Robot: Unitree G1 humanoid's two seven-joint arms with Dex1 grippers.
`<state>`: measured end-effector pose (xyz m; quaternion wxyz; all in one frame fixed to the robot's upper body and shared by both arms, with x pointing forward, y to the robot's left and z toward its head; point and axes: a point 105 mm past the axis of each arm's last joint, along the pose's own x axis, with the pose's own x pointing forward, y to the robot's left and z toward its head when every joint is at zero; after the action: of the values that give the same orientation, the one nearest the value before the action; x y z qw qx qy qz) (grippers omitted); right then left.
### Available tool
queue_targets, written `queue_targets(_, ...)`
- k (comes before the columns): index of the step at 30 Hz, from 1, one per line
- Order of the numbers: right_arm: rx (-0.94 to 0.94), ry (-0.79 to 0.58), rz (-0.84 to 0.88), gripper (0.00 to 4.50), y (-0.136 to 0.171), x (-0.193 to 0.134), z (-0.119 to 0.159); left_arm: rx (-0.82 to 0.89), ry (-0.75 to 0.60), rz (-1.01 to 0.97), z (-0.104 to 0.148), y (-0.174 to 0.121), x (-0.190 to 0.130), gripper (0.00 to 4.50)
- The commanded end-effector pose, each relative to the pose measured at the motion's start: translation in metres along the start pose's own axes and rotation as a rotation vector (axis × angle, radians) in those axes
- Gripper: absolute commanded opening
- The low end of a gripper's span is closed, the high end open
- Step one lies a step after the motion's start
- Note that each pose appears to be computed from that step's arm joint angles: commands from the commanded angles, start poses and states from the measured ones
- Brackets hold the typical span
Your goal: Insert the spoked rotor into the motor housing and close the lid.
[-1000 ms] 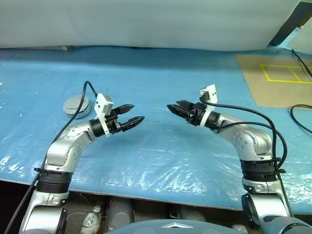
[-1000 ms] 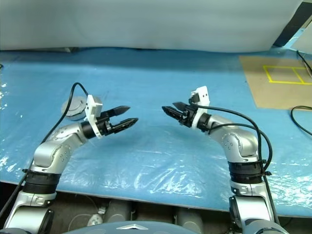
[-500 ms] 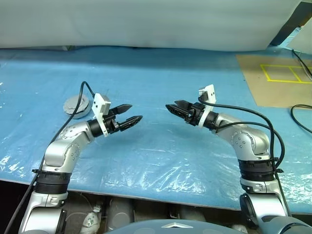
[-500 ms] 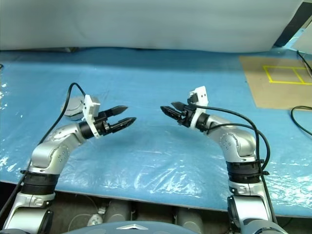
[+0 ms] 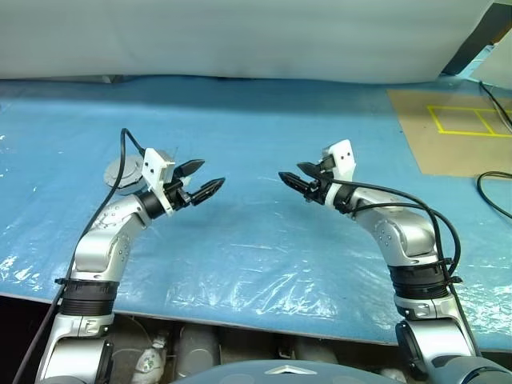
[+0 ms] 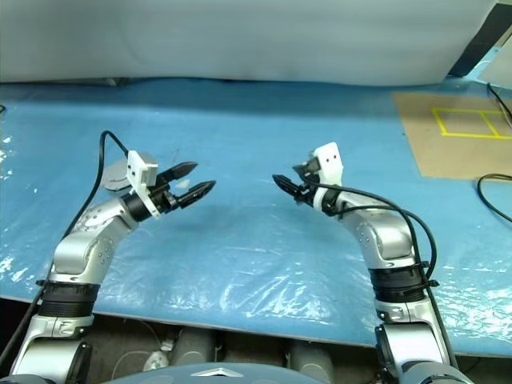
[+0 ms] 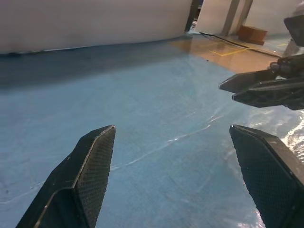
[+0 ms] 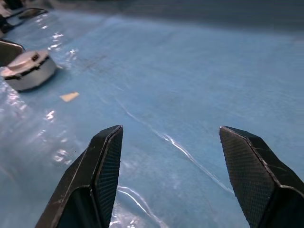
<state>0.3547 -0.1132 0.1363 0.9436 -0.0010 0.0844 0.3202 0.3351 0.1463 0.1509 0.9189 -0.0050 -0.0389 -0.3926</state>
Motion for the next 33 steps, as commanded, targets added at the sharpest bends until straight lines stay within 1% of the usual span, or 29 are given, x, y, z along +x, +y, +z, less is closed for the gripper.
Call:
queue_targets(1,-0.092,-0.065,-0.069,3.35,-0.001,-0.003,0.017,0.030,-0.040,0.105,0.009,0.016,-0.005,4.05)
queue_targets(6,-0.175,-0.061,-0.283,3.35,-0.026,-0.009,0.018,-0.052,-0.104,0.379,0.009,0.040,-0.015,4.05)
queue_targets(7,-0.190,-0.059,-0.329,3.35,-0.030,-0.012,0.018,-0.070,-0.111,0.415,0.007,0.040,-0.017,4.05)
queue_targets(10,-0.237,-0.045,-0.479,3.35,-0.044,-0.023,0.013,-0.049,-0.120,0.510,0.006,0.040,-0.026,4.05)
queue_targets(13,-0.317,-0.042,-0.588,3.35,-0.050,-0.036,0.008,-0.071,-0.166,0.587,0.008,0.039,-0.037,4.05)
queue_targets(15,-0.320,-0.042,-0.613,3.35,-0.049,-0.041,0.004,-0.140,-0.191,0.650,0.005,0.041,-0.046,4.05)
queue_targets(16,-0.328,-0.044,-0.616,3.35,-0.047,-0.042,0.003,-0.141,-0.189,0.663,0.003,0.041,-0.049,4.05)
queue_targets(21,-0.287,-0.042,-0.635,3.35,-0.043,-0.046,-0.002,-0.095,-0.158,0.660,-0.001,0.030,-0.055,4.05)
queue_targets(24,-0.298,-0.046,-0.640,3.35,-0.044,-0.045,0.000,-0.103,-0.152,0.680,-0.004,0.031,-0.055,4.05)
queue_targets(30,-0.326,-0.064,-0.642,3.35,-0.045,-0.042,0.007,-0.062,-0.160,0.651,0.001,0.030,-0.049,4.05)
queue_targets(33,-0.294,-0.060,-0.630,3.35,-0.043,-0.040,0.003,-0.053,-0.154,0.652,0.000,0.029,-0.050,4.05)
